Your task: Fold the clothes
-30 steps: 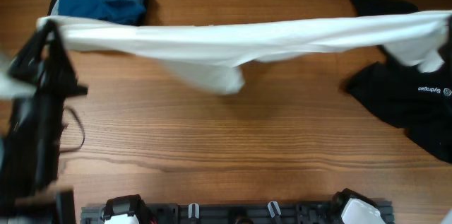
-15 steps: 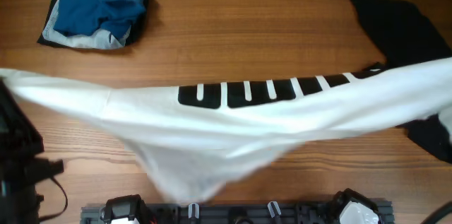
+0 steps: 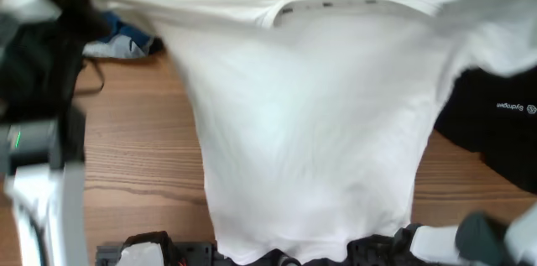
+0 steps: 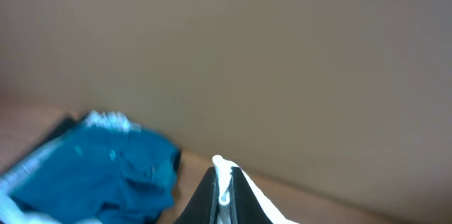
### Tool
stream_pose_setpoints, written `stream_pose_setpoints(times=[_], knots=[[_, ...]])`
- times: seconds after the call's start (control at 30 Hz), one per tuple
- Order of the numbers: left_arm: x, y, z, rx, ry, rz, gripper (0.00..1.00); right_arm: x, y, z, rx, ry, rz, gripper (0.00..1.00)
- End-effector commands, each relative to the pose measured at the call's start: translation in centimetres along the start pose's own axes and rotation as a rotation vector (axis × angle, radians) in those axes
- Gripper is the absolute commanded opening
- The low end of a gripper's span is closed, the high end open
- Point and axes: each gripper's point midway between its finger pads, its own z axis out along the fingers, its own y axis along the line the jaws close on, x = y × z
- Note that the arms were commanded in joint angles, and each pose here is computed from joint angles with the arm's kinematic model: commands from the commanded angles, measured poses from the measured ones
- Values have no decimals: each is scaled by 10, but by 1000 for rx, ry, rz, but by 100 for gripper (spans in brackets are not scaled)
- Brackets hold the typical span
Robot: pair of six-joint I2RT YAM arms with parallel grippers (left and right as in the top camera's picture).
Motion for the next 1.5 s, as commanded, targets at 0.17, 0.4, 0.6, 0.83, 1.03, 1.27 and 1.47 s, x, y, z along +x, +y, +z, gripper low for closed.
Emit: stream_pose_setpoints(times=[0.17,0.4,0.6,0.83,1.03,1.27,1.47], knots=[[113,36,154,-24,206,7,4,100,-19,247,25,333,-46,4],[204,23,243,61,193,38,4,196,-13,382,18,402,-10,4],[246,61,274,-102,125,57,9,224,-2,436,3,329,26,13],[218,73,279,-121,3,46,26,170,13,449,-56,103,26,36],[181,65,278,-91,-99,23,100,122,30,429,-94,-15,7,100],[196,70,245,-195,185,31,100,139,52,351,-120,273,20,100],[219,68,192,-239,450,31,100,202,59,272,-50,644,58,100]])
